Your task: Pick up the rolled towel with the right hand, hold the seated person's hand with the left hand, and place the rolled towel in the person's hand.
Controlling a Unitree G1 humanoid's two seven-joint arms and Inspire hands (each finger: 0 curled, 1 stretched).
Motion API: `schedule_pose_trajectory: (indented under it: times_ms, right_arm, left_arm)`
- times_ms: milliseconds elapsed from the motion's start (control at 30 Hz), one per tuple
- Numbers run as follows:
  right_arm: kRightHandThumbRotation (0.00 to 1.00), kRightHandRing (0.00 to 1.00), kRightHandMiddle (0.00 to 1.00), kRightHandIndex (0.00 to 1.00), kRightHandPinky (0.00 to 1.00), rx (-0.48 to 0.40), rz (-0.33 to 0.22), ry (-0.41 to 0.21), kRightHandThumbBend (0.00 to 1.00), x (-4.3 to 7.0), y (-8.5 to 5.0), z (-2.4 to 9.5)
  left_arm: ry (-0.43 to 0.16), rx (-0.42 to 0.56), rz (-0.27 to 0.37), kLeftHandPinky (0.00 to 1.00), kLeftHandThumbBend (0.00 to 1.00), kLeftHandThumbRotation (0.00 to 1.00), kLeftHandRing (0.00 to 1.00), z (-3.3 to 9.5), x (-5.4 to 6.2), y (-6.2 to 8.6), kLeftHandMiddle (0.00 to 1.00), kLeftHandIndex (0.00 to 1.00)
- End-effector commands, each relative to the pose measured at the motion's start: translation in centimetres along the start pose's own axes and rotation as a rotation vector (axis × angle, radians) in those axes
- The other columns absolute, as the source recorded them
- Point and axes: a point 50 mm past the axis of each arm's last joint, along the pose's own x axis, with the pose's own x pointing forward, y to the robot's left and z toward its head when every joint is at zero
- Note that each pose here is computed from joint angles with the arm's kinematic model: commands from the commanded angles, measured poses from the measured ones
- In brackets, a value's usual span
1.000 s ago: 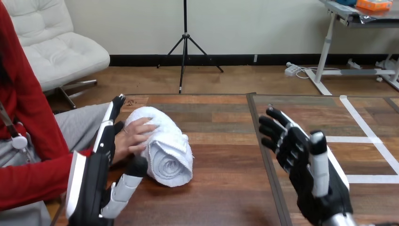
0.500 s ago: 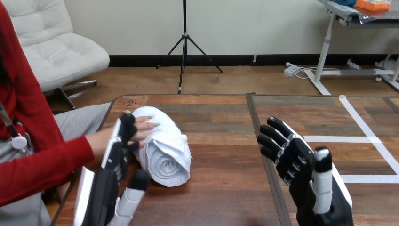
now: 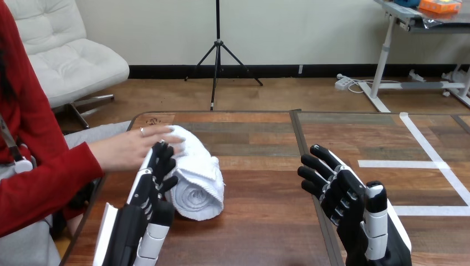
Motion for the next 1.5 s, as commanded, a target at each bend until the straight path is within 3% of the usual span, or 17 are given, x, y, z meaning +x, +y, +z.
schedule_pose_trajectory:
  times_ms: [0,800,1467]
  right_arm:
    - [1.00,0.87,0.88,0.89,0.89,-0.006,0.026,-0.093,1.00,0.8,0.6,1.4]
    - [1.00,0.88,0.88,0.89,0.96,-0.006,0.016,-0.089,1.00,0.7,0.8,1.2]
    - [1.00,0.87,0.87,0.88,0.96,0.007,0.011,-0.087,1.00,0.9,0.8,1.1]
  left_arm:
    - [-0.069,-0.044,-0.002,0.86,0.79,1.00,0.91,1.4,0.8,-0.7,0.92,0.94]
    - [-0.014,-0.092,-0.058,0.88,0.78,1.00,0.90,1.0,-0.4,-2.9,0.90,0.91]
    - [-0.044,-0.094,-0.040,0.89,0.77,1.00,0.90,1.2,0.2,-2.6,0.90,0.90]
